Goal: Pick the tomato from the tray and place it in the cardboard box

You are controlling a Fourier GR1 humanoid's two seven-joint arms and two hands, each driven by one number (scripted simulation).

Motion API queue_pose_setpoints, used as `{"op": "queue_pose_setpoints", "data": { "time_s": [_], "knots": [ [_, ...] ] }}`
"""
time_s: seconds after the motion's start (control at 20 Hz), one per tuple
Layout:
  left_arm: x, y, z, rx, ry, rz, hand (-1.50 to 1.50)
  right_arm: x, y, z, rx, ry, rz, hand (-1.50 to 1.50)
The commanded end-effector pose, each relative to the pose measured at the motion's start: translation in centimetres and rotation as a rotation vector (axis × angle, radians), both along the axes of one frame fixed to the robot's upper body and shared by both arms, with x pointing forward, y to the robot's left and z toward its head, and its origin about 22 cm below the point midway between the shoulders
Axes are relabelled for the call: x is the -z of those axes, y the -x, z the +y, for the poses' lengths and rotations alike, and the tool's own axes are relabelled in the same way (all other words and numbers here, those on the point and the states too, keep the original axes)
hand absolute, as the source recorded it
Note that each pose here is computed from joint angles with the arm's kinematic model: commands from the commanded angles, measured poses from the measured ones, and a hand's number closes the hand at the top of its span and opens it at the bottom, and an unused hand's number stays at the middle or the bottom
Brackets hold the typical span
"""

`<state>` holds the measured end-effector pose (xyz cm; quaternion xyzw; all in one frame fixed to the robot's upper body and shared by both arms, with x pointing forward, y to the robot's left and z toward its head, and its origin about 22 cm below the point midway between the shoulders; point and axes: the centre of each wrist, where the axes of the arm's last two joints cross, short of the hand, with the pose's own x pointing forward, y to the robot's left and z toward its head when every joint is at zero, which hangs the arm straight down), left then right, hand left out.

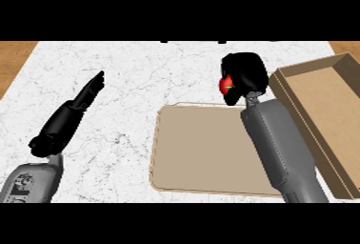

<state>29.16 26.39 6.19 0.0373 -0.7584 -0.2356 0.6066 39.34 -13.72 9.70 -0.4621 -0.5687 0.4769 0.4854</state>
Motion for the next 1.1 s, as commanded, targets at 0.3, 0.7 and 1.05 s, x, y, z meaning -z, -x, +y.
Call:
{"op": "queue_pose_setpoints", "data": {
  "time_s": [0.3,0.7,1.05],
  "knots": [
    [-0.9,1.1,0.7,0.007,0.011,0.008,0.00,-7.7,-1.2,-3.6,0.411,-0.224,-0.297,1.50],
    [0.5,0.4,-1.1,-0.021,-0.005,-0.012,0.00,-10.9,-1.5,-12.1,0.640,-0.295,-0.404,1.50],
    [-0.5,-0.2,0.7,-0.015,0.001,-0.003,0.00,-11.2,-1.1,-20.1,0.725,-0.174,-0.287,1.50]
  ]
}}
